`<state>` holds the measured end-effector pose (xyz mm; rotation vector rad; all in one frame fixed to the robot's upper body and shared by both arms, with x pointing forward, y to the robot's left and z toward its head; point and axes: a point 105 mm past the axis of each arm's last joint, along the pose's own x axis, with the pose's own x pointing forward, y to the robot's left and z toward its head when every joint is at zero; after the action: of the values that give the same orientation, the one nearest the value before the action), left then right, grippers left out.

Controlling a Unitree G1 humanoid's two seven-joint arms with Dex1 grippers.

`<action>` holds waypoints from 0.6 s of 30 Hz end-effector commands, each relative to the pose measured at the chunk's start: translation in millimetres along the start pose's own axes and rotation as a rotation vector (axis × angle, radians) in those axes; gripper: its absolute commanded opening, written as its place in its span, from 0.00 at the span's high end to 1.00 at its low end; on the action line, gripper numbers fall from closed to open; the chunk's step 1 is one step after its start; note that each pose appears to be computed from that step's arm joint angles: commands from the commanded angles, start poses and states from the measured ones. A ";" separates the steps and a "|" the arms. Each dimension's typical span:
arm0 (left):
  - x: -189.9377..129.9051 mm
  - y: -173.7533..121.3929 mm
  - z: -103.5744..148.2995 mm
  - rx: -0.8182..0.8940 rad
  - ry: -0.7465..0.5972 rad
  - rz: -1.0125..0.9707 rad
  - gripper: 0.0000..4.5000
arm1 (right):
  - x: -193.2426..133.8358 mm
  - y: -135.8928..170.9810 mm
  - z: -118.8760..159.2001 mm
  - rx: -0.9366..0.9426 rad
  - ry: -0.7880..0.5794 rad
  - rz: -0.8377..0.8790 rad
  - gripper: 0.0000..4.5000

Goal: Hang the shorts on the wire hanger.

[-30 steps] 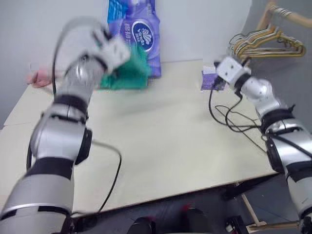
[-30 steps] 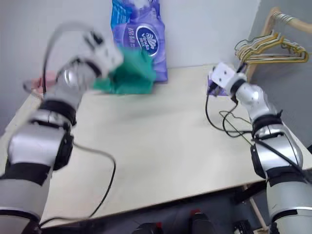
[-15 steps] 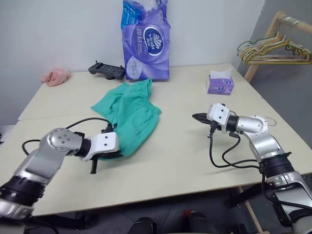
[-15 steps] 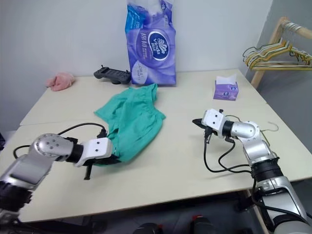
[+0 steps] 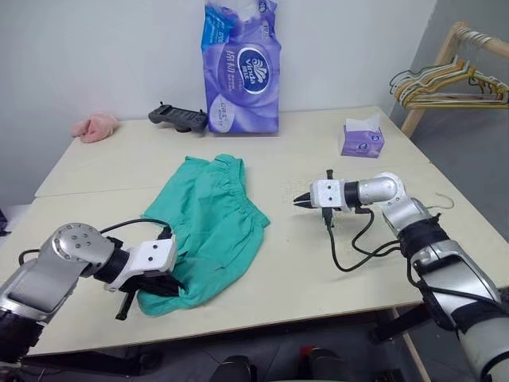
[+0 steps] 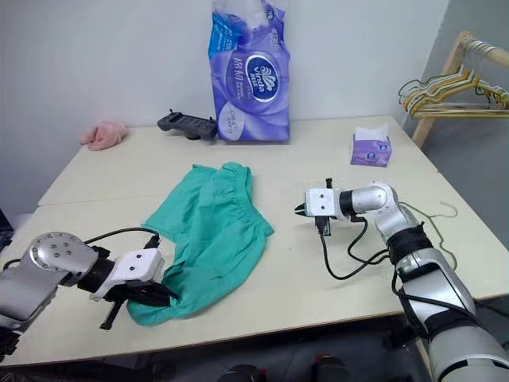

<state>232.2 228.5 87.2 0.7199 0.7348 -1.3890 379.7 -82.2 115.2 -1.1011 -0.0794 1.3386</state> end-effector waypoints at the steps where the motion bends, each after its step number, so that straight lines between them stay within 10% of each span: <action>1: 1.8 1.6 5.9 0.032 -0.008 0.028 1.00 | 11.2 -0.2 10.4 -0.180 -0.019 0.001 0.63; 9: 5.1 0.4 9.7 0.008 -0.030 0.057 1.00 | 49.2 -6.4 35.1 -0.408 -0.045 -0.069 0.01; 18: 2.2 -2.0 9.7 -0.020 -0.033 0.086 1.00 | 75.4 0.0 37.4 -0.580 0.009 -0.066 0.01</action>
<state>227.8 221.1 79.9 0.6834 0.7251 -1.3241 372.3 -0.8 84.7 -1.5145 -0.4839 1.3218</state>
